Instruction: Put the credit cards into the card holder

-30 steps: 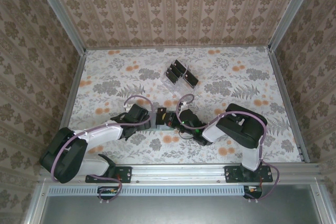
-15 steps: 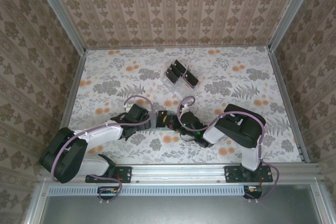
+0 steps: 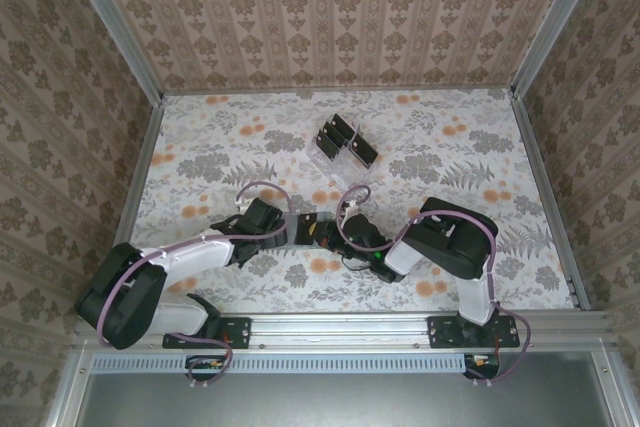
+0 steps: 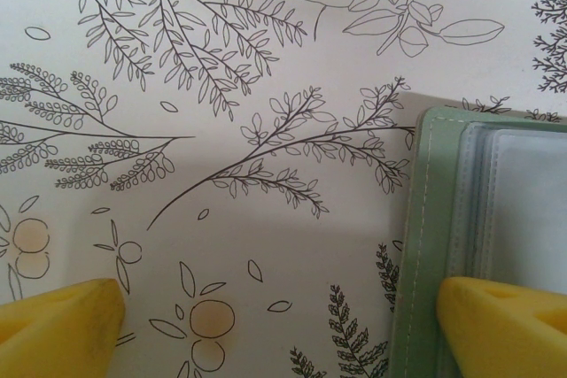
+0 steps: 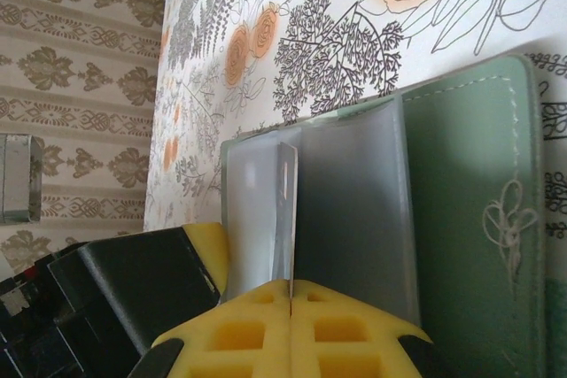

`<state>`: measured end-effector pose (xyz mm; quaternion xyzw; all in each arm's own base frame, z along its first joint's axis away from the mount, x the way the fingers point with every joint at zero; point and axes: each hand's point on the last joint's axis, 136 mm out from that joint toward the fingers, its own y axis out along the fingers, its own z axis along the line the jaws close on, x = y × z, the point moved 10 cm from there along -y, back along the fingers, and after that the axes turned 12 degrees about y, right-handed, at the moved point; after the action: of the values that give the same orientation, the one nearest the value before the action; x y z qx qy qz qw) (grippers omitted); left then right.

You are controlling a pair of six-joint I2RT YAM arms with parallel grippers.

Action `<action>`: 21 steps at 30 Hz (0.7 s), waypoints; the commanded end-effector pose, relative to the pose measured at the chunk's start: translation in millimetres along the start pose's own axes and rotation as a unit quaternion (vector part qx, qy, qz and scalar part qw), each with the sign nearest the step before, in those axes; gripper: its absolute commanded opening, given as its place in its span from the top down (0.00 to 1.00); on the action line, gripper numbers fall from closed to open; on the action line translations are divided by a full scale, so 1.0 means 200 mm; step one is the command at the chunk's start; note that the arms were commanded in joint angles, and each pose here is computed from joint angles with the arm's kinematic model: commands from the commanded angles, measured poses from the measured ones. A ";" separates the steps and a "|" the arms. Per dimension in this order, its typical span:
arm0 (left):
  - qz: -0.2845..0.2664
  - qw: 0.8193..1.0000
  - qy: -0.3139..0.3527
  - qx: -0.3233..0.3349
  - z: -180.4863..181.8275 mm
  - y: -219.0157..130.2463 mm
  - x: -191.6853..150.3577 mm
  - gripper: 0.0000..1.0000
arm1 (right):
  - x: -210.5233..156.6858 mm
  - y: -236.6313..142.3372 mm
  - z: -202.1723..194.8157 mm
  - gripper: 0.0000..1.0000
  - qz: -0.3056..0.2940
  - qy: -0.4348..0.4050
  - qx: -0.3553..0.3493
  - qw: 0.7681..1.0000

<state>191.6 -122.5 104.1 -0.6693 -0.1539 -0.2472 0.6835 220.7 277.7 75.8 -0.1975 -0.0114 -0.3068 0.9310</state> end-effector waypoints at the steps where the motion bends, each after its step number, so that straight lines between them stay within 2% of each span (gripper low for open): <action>1: 0.034 0.999 0.011 0.016 0.03 0.01 -0.07 0.00 | -0.02 0.02 -0.01 1.00 0.012 -0.001 -0.001 1.000; 21: 0.034 0.999 0.011 0.017 0.03 0.01 -0.07 0.00 | -0.04 -0.01 -0.06 1.00 0.027 0.013 -0.015 0.999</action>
<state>191.6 -122.5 104.1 -0.6693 -0.1539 -0.2472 0.6835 220.2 278.6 76.3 -0.1936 -0.0054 -0.3022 0.9334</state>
